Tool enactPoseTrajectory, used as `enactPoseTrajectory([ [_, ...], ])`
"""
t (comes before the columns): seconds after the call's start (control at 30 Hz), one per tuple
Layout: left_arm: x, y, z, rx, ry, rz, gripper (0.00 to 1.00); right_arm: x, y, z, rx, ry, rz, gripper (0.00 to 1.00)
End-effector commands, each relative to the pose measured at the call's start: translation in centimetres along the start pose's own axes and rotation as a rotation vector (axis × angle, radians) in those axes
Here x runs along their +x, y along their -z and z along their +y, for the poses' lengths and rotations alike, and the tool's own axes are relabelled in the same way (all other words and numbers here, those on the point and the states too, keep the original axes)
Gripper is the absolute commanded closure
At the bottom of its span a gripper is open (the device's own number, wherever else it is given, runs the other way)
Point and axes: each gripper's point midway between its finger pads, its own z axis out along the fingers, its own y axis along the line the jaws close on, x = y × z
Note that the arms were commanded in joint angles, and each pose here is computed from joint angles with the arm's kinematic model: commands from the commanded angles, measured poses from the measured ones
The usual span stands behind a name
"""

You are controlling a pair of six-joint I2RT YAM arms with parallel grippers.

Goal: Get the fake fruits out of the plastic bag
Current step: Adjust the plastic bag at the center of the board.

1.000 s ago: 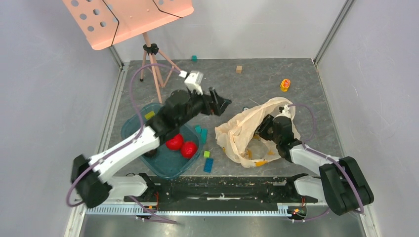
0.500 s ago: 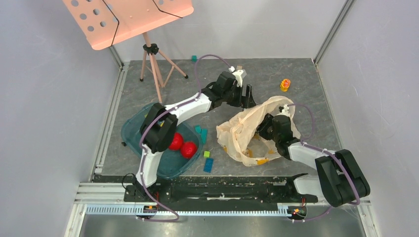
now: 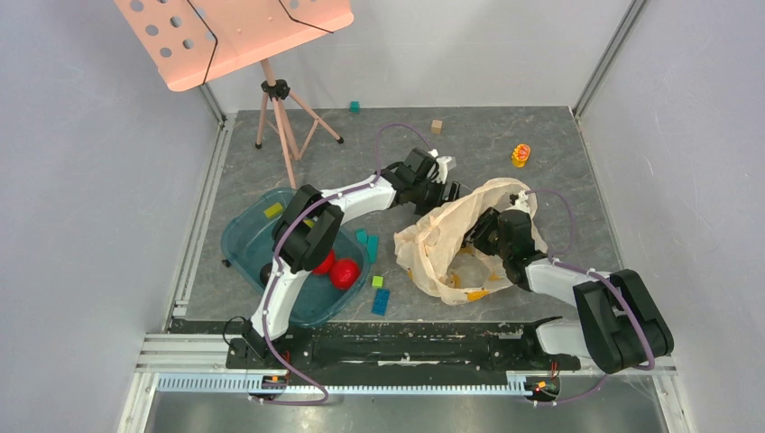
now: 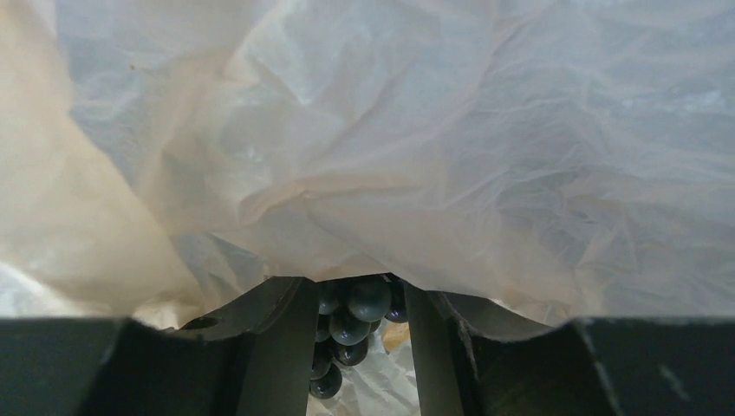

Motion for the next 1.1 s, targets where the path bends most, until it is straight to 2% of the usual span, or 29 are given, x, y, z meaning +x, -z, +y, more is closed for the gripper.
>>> enactPoseTrajectory([
  [0.0,1.2,-0.8,-1.8,0.1,-0.019,0.033,0.25,-1.2,-0.4,0.7,-0.027,0.014,-0.046,0.58],
  [0.17,2.2,-1.4,-1.9,0.139,0.016,0.047,0.53,-0.9,-0.2,0.5,-0.034,0.017,-0.042,0.58],
  [0.3,2.4,-1.3,-2.4,0.164,0.038,0.04,0.89,-0.8,0.0,0.5,-0.04,0.031,-0.039,0.58],
  [0.37,2.1,-0.9,-2.9,0.18,0.042,0.028,0.98,-0.8,0.2,0.6,-0.05,0.042,-0.041,0.58],
  [0.53,0.7,1.0,-5.1,0.241,0.049,-0.03,0.98,-0.8,1.4,0.9,-0.089,0.079,-0.066,0.57],
  [0.77,-2.1,5.3,-10.3,0.378,0.03,-0.156,0.98,-0.8,3.5,1.6,-0.178,0.066,-0.12,0.52],
  [1.07,-2.4,7.6,-13.3,0.444,0.025,-0.179,0.98,-1.3,4.8,1.8,-0.209,0.057,-0.171,0.51],
])
